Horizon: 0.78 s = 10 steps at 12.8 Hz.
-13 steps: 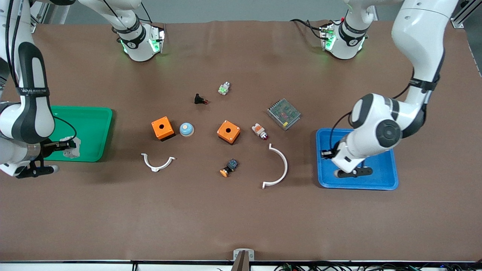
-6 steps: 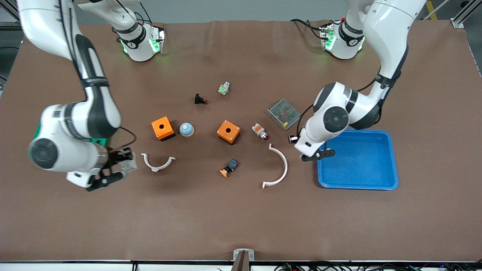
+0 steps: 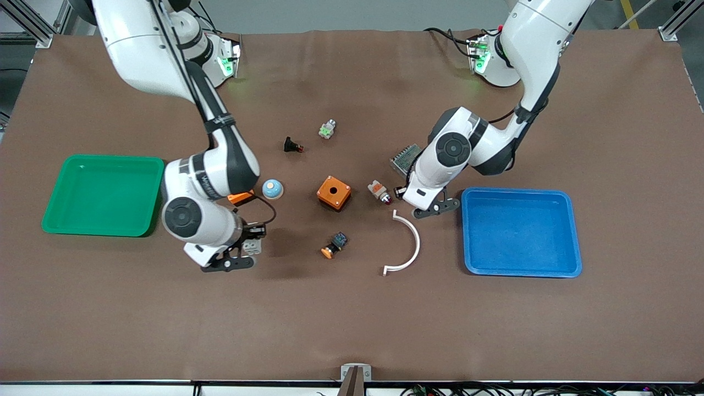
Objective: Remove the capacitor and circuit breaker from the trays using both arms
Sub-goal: 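Lift the breaker with the right gripper while the left gripper carries the capacitor, then lower the breaker beside the white bracket with the right gripper and release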
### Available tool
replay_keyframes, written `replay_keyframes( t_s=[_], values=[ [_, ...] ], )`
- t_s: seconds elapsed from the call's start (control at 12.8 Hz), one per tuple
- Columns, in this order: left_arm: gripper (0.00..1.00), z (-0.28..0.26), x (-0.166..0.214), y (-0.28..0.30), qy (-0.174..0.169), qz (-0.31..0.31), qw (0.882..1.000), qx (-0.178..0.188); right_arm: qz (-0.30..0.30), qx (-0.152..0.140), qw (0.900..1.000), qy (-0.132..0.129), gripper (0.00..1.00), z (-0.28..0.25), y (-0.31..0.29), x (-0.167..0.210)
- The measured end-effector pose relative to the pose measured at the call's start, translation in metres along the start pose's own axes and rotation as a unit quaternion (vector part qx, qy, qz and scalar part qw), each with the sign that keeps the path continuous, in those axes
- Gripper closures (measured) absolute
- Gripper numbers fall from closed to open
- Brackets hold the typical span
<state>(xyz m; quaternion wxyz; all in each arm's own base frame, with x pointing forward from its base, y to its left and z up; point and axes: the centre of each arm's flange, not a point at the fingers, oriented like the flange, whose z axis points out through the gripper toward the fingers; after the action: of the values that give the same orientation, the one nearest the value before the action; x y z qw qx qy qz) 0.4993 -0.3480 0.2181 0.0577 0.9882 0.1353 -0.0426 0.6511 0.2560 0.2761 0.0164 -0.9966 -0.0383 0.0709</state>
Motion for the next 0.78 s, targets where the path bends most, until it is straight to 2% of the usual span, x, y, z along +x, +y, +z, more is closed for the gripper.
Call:
replay_keyframes(
  t_s=[0.31, 0.63, 0.78],
  values=[
    [0.66, 0.021, -0.010, -0.006, -0.003, 0.002, 1.000, -0.001, -0.008, -0.011, 1.000, -0.020, 0.60, 0.034, -0.025, -0.006],
    [0.66, 0.020, -0.005, -0.003, 0.013, 0.019, 1.000, 0.005, -0.006, -0.011, 1.000, -0.022, 0.60, 0.064, -0.027, -0.002],
    [0.66, 0.025, 0.001, 0.000, 0.024, 0.025, 0.999, 0.013, -0.005, -0.010, 1.000, -0.018, 0.42, 0.061, -0.028, 0.000]
  ],
)
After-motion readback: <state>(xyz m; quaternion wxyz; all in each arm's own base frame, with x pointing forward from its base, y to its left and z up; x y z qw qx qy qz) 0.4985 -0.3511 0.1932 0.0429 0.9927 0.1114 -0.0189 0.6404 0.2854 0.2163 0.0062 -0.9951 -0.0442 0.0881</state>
